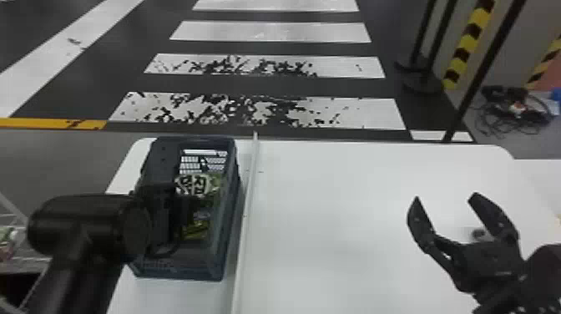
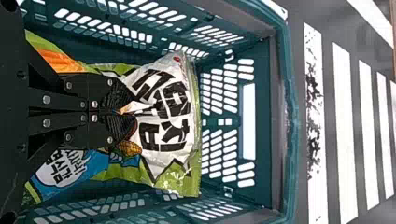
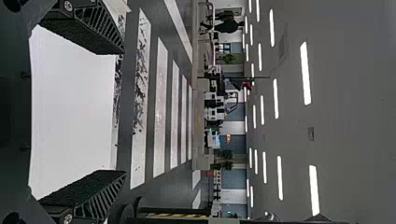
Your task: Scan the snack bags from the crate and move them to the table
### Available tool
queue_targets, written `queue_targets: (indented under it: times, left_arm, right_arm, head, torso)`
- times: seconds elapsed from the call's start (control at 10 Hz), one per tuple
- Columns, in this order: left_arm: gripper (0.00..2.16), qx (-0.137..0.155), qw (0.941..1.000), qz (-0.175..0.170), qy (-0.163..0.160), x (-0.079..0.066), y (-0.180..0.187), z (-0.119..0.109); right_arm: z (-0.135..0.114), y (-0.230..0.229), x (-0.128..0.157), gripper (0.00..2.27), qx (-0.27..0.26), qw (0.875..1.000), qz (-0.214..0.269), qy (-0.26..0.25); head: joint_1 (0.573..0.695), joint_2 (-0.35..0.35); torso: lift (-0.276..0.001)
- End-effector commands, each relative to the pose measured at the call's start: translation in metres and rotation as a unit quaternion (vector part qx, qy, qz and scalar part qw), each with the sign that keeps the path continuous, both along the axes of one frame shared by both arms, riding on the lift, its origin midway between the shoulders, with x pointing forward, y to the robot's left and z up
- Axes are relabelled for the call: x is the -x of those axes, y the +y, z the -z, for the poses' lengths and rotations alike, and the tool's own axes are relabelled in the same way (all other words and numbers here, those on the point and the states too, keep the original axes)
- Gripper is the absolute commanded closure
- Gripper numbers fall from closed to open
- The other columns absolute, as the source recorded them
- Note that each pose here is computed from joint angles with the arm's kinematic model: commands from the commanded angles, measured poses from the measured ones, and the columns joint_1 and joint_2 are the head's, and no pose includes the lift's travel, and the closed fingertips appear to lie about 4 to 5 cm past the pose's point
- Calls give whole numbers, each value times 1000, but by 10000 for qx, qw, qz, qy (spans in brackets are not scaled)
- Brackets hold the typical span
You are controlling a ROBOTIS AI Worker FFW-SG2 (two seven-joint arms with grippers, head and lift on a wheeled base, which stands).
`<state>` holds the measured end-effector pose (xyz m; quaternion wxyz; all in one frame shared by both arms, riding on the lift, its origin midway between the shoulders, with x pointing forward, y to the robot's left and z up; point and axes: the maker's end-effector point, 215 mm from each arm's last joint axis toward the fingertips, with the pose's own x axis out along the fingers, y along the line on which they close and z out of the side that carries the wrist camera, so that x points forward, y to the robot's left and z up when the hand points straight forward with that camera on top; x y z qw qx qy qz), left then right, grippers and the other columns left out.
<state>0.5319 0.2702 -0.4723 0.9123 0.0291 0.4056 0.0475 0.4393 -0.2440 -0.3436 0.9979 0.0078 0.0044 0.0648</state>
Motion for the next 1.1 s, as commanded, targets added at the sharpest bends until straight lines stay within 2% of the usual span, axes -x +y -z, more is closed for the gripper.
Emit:
queue_targets:
  times: [0.0, 0.2, 0.5, 0.8, 1.0]
  left_arm:
    - [1889, -25, 9998, 52, -184, -1, -4, -19]
    - [1892, -142, 9993, 84, -350, 2, -7, -43]
    - [1892, -201, 9963, 144, -818, 6, -15, -86]
    - [1892, -203, 9946, 180, -1004, 11, -19, -102]
    - [1892, -245, 9919, 167, -1233, 11, -20, -124]
  right_arm:
    - [-3, 0, 3, 76, 10, 10000, 1, -12]
    - [-7, 0, 8, 76, 16, 10000, -8, -28]
    - [-11, 0, 14, 76, 21, 10000, -6, -44]
    - [-10, -5, 17, 76, -2, 10000, 28, -19]
    - [-10, -10, 18, 76, -53, 10000, 66, -10]
  head:
    - [695, 30]
    - [695, 25]
    - [695, 17]
    - [695, 11]
    - [695, 3]
  torso:
    - [-95]
    - [-95]
    - [-95]
    - [-95]
    - [-95]
